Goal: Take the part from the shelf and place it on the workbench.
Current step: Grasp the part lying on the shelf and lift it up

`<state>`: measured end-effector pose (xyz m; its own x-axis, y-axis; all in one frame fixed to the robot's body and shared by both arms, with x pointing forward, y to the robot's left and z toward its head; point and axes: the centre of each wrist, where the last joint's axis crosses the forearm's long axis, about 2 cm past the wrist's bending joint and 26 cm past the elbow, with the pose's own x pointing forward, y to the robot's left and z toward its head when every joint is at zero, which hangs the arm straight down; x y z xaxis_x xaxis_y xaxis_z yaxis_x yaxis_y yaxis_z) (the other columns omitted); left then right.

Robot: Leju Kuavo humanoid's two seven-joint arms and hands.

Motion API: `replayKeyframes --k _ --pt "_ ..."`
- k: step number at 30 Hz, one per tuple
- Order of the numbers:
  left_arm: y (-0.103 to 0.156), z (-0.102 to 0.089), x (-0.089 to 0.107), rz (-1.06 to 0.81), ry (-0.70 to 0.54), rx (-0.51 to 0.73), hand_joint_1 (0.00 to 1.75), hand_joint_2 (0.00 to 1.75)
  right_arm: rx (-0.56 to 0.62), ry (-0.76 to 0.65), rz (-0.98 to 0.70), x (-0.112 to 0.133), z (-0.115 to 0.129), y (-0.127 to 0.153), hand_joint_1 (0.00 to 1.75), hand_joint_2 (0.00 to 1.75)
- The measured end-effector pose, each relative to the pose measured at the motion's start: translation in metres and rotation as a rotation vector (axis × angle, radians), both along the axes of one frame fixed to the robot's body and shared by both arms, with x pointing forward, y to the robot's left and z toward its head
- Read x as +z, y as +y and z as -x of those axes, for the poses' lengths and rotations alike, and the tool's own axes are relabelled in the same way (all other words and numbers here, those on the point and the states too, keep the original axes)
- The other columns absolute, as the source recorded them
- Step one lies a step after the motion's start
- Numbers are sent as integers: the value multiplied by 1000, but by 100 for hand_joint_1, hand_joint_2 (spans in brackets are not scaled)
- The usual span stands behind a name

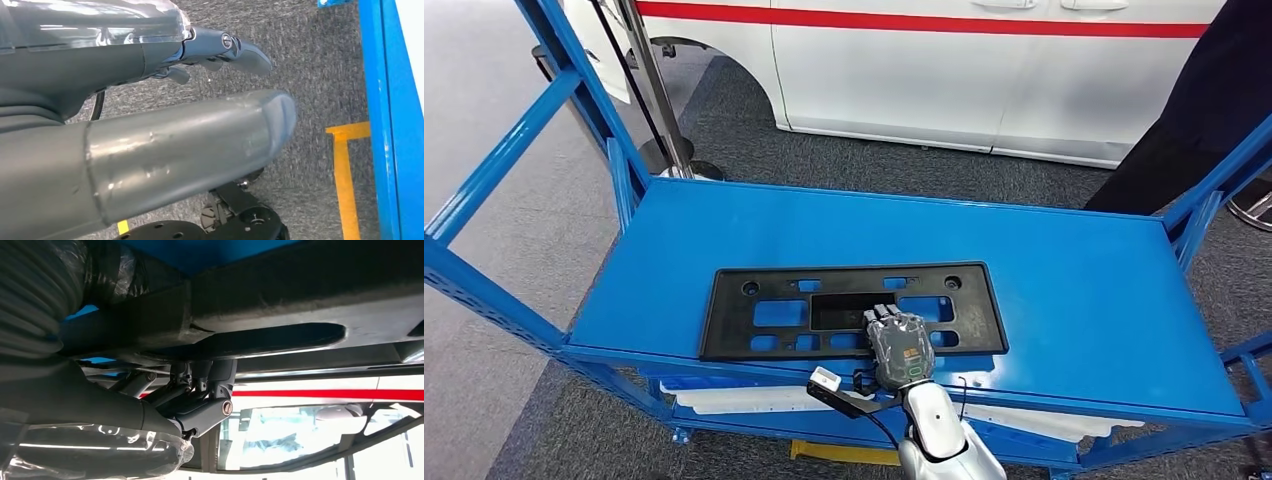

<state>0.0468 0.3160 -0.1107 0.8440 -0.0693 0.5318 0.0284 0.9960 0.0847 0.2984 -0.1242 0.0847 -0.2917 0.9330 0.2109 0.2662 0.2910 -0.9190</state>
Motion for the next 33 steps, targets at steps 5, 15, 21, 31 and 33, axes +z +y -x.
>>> replayKeyframes --k 5,15,21,31,33 --pt "0 -1 0 1 -2 0 0 0 3 7 -14 -1 1 0 175 175" --pt "-2 -1 0 6 -3 34 0 0 160 4 -336 19 4 11 175 175" --pt "-2 5 -1 -5 -5 82 0 0 397 31 -946 54 27 26 175 175" --pt "-11 11 -2 -8 -5 154 0 0 610 -132 -1394 103 75 1 175 175" --pt "-15 11 -2 -10 -12 160 0 0 631 -150 -1415 106 81 -4 175 175"
